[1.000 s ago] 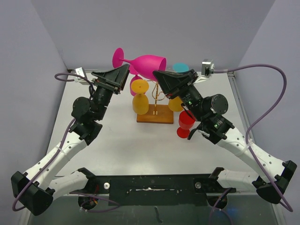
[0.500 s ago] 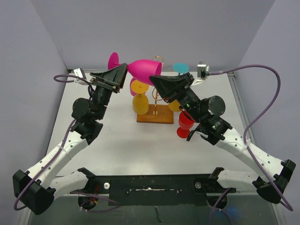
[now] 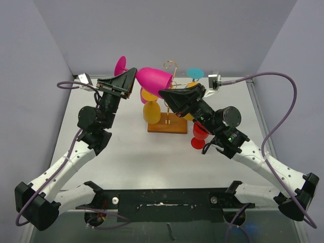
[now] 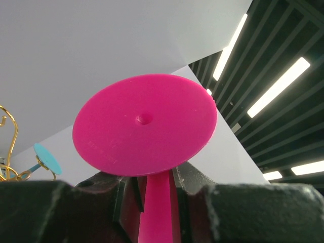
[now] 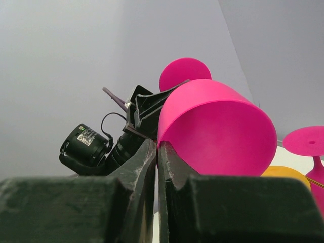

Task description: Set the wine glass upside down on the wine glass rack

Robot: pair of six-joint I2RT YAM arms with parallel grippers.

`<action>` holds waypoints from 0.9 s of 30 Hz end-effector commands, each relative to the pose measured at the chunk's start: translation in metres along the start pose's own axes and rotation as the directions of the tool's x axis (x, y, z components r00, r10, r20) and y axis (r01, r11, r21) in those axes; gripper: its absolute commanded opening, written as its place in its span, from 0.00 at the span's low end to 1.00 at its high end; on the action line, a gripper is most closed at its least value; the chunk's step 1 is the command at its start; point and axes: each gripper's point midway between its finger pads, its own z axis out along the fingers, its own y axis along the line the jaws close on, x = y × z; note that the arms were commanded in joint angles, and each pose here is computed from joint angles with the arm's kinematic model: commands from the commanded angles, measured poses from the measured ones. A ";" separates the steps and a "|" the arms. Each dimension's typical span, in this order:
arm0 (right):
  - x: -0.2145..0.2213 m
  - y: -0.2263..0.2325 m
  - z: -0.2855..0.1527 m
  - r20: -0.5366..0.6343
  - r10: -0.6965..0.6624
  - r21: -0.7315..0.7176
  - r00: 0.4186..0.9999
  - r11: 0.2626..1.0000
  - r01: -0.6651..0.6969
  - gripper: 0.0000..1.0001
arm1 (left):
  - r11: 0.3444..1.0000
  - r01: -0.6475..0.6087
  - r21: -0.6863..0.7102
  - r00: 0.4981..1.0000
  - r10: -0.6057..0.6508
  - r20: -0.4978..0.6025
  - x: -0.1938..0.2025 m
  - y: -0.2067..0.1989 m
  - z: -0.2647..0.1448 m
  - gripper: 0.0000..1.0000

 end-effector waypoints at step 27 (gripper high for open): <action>-0.034 -0.005 -0.054 -0.083 -0.102 0.190 0.991 0.975 0.116 0.63 | 0.853 -0.475 0.218 0.833 0.515 -0.202 0.027 -0.037 -0.022 0.00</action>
